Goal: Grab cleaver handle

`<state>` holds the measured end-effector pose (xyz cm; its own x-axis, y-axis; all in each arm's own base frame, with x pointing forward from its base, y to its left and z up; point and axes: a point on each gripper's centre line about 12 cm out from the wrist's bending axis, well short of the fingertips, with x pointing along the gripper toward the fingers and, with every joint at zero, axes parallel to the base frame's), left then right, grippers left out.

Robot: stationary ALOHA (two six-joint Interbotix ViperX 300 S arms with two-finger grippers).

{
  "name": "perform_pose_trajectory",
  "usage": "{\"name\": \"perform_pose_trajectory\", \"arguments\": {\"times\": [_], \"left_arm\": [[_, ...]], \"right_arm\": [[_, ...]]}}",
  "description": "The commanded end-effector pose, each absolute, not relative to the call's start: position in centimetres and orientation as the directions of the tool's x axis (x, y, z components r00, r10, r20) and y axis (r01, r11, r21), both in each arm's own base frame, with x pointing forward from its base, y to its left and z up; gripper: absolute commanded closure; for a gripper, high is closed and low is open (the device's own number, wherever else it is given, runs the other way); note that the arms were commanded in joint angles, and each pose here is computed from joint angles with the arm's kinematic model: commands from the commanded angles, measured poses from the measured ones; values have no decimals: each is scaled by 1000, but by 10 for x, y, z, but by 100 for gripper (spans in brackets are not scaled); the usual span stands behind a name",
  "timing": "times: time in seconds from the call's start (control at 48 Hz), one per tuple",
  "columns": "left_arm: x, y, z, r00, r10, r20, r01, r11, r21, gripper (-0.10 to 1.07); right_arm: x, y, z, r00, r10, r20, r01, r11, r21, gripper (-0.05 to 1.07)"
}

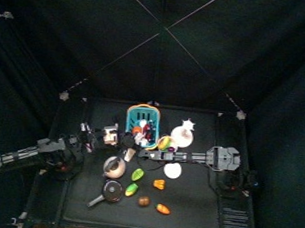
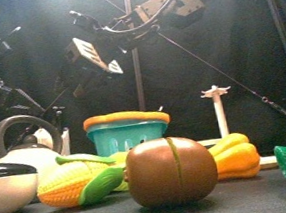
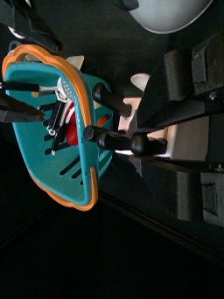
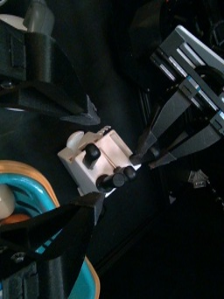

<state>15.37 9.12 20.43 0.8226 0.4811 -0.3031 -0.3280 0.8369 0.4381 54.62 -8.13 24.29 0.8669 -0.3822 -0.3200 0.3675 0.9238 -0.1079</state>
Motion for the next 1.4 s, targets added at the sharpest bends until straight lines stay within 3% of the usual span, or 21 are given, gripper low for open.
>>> {"name": "perform_pose_trajectory", "arguments": {"times": [0.0, 0.083, 0.438, 0.708, 1.062, 1.375], "left_arm": [[156, 92, 208, 828, 478, -292, -332, 838, 433, 33], [156, 92, 207, 827, 478, -297, -331, 840, 429, 33], [156, 92, 207, 827, 477, -296, -331, 840, 429, 33], [157, 91, 207, 833, 472, -288, -328, 842, 429, 33], [157, 90, 207, 834, 470, -289, -327, 843, 428, 33], [158, 90, 208, 838, 466, -285, -326, 845, 423, 33]], "right_arm": [[553, -85, 269, 890, -372, -264, 361, 928, -92, 11], [558, -83, 268, 897, -358, -259, 345, 934, -96, 17], [574, -83, 260, 909, -323, -263, 317, 946, -66, 62], [588, -100, 255, 900, -348, -263, 370, 928, 39, 86], [587, -109, 244, 841, -454, -293, 491, 869, 61, 89], [583, -112, 241, 824, -444, -352, 490, 870, 49, 89]]}}
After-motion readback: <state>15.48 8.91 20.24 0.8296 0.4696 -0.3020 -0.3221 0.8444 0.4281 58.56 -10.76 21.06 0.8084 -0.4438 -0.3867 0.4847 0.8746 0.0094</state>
